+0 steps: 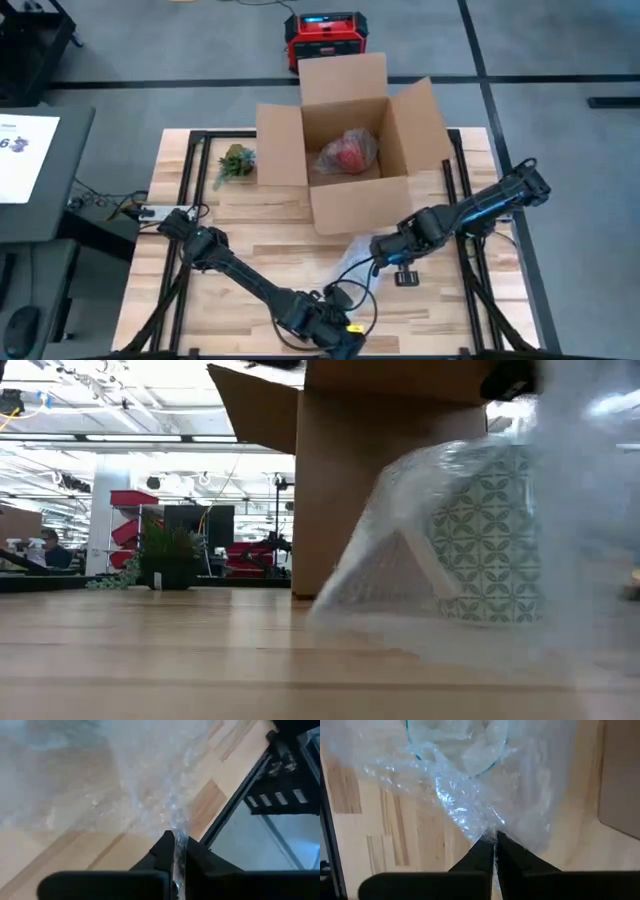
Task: Wrap mug
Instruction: Wrap the white mug with bubble wrap
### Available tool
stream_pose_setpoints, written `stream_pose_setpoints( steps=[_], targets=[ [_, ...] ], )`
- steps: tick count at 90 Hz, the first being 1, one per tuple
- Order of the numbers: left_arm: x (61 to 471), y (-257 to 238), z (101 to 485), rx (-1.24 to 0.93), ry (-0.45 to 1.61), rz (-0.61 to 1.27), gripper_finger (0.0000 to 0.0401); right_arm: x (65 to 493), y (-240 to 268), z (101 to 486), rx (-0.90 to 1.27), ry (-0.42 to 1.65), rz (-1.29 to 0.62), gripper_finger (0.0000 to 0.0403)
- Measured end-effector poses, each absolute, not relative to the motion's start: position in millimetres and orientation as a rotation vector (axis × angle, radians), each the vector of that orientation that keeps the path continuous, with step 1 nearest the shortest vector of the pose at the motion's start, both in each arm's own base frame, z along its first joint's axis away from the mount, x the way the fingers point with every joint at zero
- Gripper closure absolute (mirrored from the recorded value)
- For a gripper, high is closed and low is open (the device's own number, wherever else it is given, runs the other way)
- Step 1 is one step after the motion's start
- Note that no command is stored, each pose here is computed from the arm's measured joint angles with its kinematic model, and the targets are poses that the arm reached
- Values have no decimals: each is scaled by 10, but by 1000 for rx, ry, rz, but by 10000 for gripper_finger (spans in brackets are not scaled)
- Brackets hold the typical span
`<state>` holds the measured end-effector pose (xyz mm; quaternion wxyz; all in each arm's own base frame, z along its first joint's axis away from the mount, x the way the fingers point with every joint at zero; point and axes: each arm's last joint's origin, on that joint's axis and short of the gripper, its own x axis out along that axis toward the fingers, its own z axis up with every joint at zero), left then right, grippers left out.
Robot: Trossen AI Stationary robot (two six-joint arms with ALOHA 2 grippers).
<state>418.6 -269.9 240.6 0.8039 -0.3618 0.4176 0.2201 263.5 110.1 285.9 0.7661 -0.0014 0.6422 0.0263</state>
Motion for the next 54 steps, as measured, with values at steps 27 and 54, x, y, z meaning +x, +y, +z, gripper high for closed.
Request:
stream_pose_setpoints(
  steps=[27,54],
  targets=[
    [3986,-2590,2363,-708,967,686,401,2645,1057,2665,58,1408,-6,403],
    [3891,-2520,2344,-644,1000,791,401,2644,1039,2636,37,1392,-68,393]
  ],
)
